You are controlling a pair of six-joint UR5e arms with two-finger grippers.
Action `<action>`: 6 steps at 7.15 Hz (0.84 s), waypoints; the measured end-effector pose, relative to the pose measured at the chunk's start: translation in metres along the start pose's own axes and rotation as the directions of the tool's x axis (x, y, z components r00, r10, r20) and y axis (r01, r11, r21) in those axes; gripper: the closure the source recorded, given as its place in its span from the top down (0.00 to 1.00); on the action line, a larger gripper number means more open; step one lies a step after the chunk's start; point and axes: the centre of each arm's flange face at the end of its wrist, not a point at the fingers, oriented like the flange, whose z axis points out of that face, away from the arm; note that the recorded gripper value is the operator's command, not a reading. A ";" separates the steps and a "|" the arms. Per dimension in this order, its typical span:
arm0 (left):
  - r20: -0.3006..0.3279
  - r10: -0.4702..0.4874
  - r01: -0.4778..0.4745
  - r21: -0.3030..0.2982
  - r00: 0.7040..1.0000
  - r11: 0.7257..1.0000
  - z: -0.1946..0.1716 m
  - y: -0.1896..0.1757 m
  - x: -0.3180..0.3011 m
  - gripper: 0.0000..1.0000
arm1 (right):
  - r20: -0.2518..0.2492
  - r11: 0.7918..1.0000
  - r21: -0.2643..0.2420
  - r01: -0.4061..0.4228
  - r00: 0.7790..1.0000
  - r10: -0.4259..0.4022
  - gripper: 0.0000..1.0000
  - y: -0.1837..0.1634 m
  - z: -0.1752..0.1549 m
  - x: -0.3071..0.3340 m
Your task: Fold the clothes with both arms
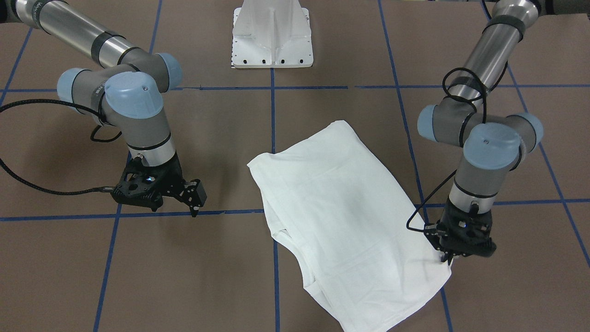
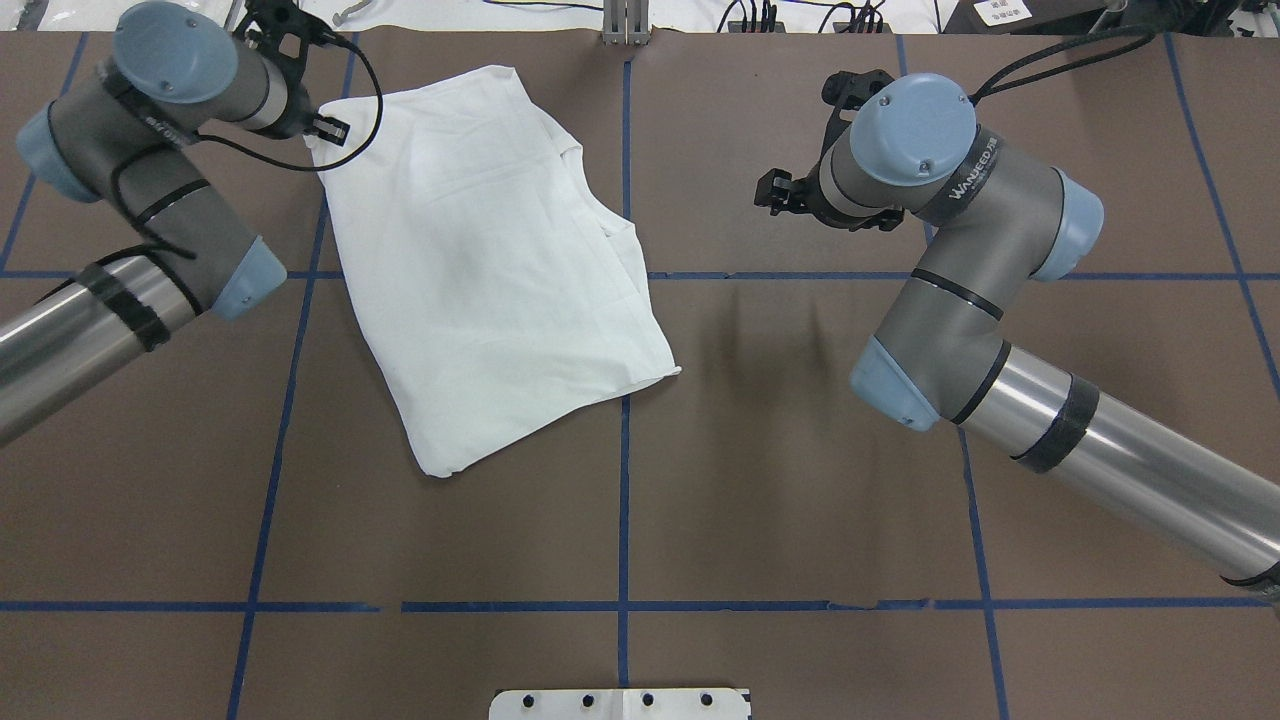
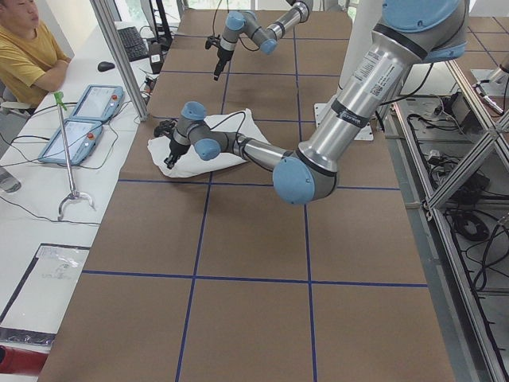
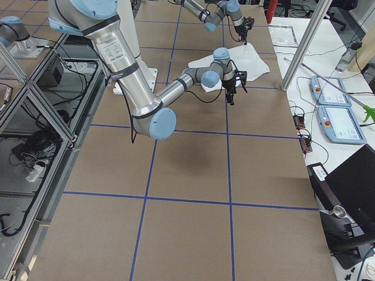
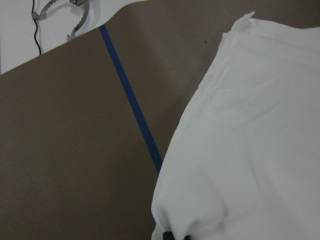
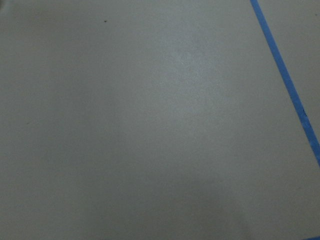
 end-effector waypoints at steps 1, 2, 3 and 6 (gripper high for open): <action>0.019 -0.006 0.005 0.018 1.000 1.000 0.015 -0.024 0.003 0.99 | 0.015 1.000 -0.004 -0.003 1.000 0.003 1.00 0.008 -0.003 -0.012; 0.021 -0.008 0.008 0.037 1.000 0.999 0.016 -0.035 0.000 1.00 | 0.029 1.000 -0.009 -0.007 1.000 0.008 1.00 0.015 -0.006 -0.027; 0.001 -0.008 0.008 0.058 1.000 0.998 0.009 -0.037 -0.004 1.00 | 0.046 1.000 -0.008 -0.027 0.999 0.027 0.99 0.022 -0.010 -0.048; -0.092 -0.004 0.010 0.071 0.996 0.997 -0.018 -0.009 -0.016 1.00 | 0.057 0.984 0.008 -0.180 0.982 0.179 0.96 0.037 -0.004 -0.145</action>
